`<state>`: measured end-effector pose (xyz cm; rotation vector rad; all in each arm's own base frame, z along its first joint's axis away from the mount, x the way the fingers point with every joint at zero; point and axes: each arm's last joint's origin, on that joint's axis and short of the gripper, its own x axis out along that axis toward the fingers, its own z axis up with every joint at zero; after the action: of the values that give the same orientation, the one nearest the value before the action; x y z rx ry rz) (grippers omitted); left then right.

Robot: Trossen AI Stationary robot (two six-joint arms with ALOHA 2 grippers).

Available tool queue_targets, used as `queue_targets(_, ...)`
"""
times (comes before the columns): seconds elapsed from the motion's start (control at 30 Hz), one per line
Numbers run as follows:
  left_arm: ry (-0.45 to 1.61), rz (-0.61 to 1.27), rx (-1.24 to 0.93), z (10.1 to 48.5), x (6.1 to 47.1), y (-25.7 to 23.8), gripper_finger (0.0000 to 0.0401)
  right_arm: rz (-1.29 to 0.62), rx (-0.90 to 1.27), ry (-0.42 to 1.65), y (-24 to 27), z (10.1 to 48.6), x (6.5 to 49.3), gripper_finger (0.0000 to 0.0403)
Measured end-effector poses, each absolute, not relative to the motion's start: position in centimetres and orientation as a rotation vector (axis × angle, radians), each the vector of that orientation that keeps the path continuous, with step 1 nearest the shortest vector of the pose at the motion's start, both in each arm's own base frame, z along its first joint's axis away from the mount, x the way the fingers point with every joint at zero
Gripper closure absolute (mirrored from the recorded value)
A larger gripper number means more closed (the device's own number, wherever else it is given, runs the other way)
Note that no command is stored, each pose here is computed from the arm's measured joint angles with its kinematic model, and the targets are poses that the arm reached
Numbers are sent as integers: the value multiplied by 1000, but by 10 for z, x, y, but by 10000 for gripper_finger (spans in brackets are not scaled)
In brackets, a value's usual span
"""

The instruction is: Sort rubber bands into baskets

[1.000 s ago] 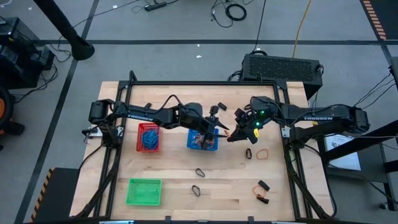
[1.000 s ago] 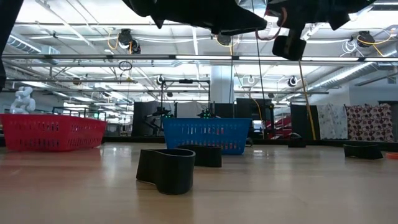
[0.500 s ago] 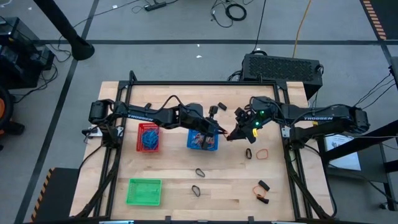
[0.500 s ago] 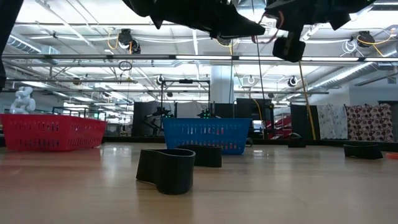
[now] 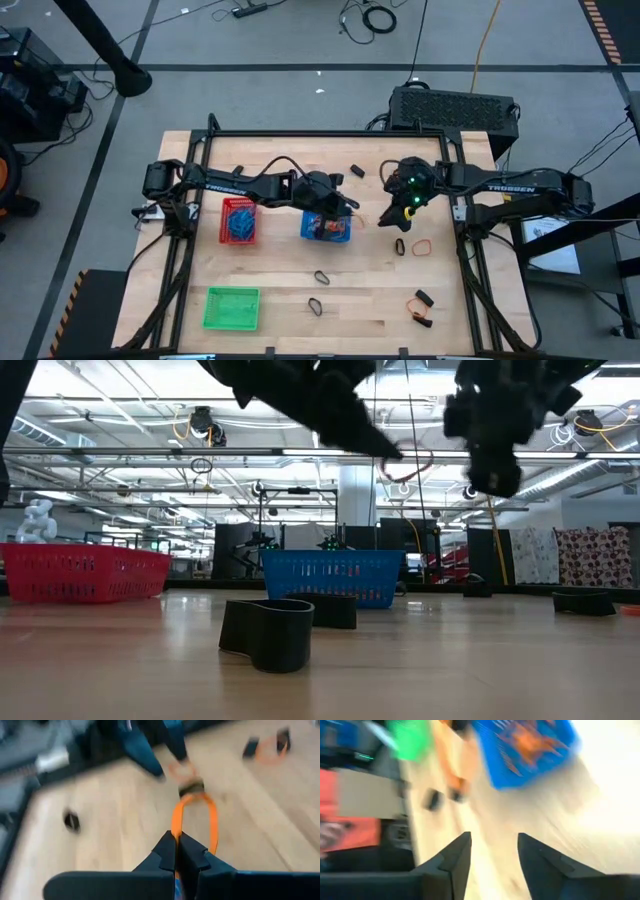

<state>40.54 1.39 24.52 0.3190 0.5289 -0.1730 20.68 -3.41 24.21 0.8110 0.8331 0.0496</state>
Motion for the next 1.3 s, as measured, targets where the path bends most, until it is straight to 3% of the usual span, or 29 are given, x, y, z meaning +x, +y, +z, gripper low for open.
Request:
queue_targets(0.23, 817, -121, 176, 225, 389, 15, 400, -246, 774, 1172, -25, 221, 179, 230)
queue_targets(0.47, 1008, -75, 107, 214, 374, 16, 400, -382, 748, 1353, -10, 215, 164, 230)
queue_targets(0.77, 1019, -73, 106, 213, 374, 16, 396, -302, 648, 1457, 18, 188, 153, 236)
queue_targets(1.3, 1007, -5, 67, 214, 374, 28, 387, -171, 447, 1417, 42, 160, 147, 237)
